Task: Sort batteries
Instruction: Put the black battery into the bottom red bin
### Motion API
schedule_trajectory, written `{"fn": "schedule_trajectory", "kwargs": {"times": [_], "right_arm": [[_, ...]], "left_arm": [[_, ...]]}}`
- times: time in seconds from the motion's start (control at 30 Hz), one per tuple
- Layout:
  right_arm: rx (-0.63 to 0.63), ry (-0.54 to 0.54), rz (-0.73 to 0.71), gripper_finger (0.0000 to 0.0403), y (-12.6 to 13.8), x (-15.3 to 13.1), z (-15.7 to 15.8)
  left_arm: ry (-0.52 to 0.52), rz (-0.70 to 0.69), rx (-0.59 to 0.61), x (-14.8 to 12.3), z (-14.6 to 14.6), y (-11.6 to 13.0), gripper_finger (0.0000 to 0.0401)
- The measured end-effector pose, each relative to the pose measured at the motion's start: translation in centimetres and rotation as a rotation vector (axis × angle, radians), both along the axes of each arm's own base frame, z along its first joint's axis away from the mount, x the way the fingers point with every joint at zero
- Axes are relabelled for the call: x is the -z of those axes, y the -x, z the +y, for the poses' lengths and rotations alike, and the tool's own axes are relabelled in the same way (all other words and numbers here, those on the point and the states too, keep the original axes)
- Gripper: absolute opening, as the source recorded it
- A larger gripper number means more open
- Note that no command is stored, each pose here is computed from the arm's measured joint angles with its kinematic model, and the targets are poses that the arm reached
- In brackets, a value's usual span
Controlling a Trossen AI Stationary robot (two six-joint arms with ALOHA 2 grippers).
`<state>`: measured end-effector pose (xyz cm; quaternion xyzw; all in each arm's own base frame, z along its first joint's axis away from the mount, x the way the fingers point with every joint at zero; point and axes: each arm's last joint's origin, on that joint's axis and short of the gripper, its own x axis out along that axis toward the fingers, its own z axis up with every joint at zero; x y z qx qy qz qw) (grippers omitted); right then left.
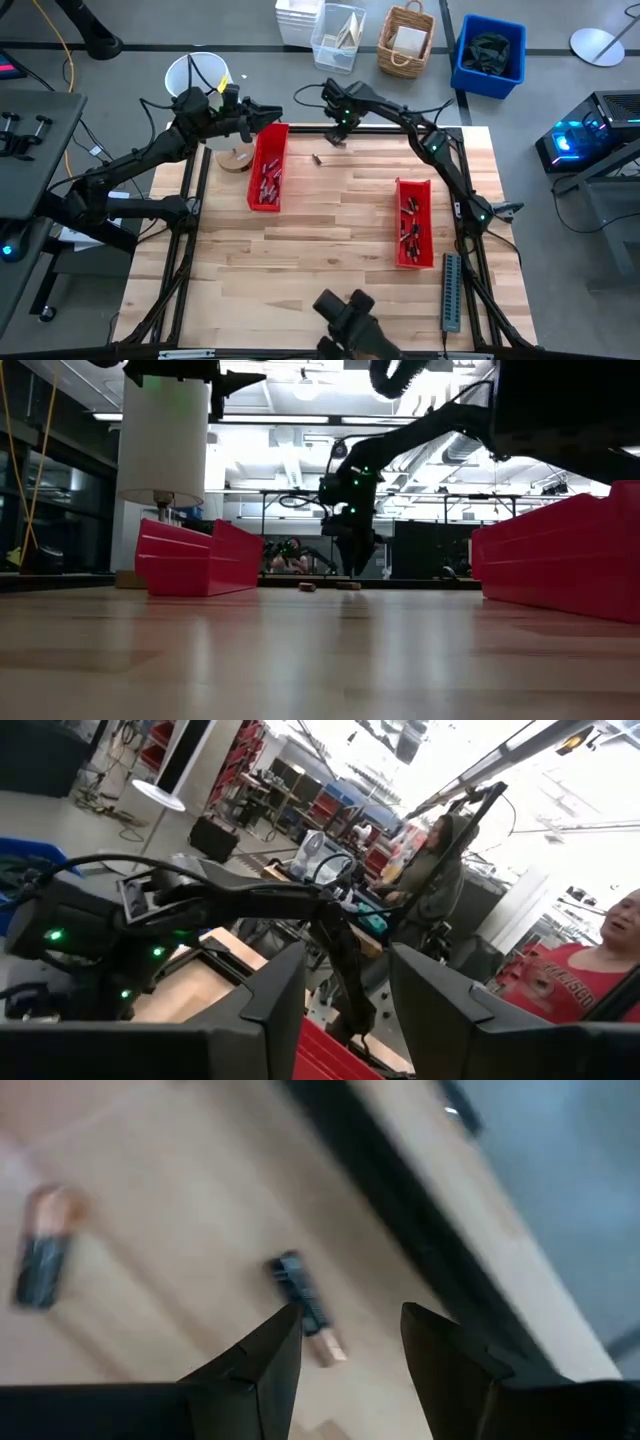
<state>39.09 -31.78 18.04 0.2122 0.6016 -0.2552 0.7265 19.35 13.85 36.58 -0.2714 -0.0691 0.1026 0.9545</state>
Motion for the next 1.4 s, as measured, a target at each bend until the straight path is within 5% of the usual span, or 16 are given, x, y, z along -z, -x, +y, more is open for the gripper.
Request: {"fn": "schedule_trajectory", "kwargs": {"times": [0.27,0.43,0.83,1.4], "right_arm": [[-0.227,-0.016,-0.023,0.0167,-1.7,1.0,1.5],[-0.199,-0.018,0.061,0.0167,-1.8,3.2,1.6],[-0.166,-0.075,0.125,0.0126,-1.0,3.4,1.8],[-0.197,-0.097,0.197,0.0124,-0.2,3.3,1.9]], "left_arm": [[0.004,0.0,-0.003,0.0,0.0,0.0,0.0135],[0.032,-0.007,-0.001,0.0,0.0,0.0,0.0135],[0.045,-0.009,0.0,0.0,0.0,0.0,0.0135],[0.054,-0.009,0.008,0.0,0.0,0.0,0.0135]]}}
